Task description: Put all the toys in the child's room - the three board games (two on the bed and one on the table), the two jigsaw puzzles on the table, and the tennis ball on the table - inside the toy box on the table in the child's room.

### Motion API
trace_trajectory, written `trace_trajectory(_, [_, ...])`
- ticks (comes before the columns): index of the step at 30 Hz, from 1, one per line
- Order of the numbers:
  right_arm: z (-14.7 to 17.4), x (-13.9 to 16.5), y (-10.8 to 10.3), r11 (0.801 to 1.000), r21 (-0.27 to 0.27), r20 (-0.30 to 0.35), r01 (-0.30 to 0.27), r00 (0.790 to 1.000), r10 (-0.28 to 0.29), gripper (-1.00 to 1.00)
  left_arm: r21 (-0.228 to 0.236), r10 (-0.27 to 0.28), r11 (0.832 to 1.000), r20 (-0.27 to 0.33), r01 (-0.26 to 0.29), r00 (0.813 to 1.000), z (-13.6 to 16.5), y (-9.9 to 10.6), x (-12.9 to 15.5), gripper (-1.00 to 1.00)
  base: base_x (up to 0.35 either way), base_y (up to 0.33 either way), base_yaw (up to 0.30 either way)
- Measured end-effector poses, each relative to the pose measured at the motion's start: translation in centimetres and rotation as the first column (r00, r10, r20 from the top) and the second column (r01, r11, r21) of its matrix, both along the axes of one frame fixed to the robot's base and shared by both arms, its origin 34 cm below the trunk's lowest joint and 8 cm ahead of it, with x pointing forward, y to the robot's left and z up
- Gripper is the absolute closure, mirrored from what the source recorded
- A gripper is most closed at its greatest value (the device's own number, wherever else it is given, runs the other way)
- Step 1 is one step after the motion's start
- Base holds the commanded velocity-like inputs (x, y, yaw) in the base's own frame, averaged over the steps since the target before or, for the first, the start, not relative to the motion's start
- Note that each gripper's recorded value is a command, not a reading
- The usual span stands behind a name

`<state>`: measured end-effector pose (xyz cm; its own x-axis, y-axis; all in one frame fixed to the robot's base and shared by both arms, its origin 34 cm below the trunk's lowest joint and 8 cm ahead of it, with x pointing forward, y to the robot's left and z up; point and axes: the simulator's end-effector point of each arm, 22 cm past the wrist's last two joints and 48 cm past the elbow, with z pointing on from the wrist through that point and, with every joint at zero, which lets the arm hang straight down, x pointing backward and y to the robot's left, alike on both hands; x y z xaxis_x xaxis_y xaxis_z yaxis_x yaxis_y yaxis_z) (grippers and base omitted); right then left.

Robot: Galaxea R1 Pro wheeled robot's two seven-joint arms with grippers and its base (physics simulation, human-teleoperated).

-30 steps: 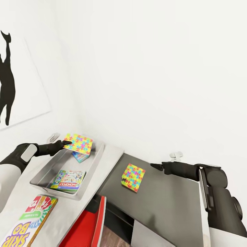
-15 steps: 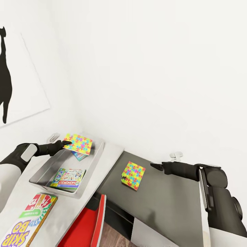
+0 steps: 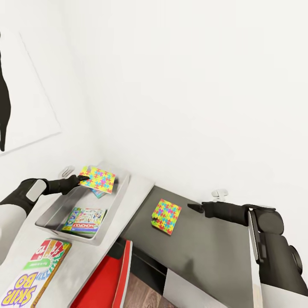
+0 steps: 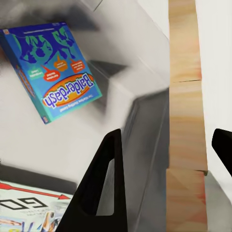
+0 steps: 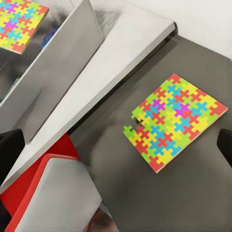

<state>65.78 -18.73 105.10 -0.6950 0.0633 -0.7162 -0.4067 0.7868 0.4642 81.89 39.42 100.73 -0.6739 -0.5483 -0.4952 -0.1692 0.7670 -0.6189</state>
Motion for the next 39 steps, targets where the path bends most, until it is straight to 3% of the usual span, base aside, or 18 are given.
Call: trace_trajectory(39, [-3.5, 0.2, 0.0, 1.000, -0.001, -0.064, 0.000, 0.998, 0.000, -1.00, -0.001, 0.001, 1.000, -0.062, -0.002, 0.998, -4.5, 0.0, -0.1, 1.00, 0.000, 0.000, 0.000])
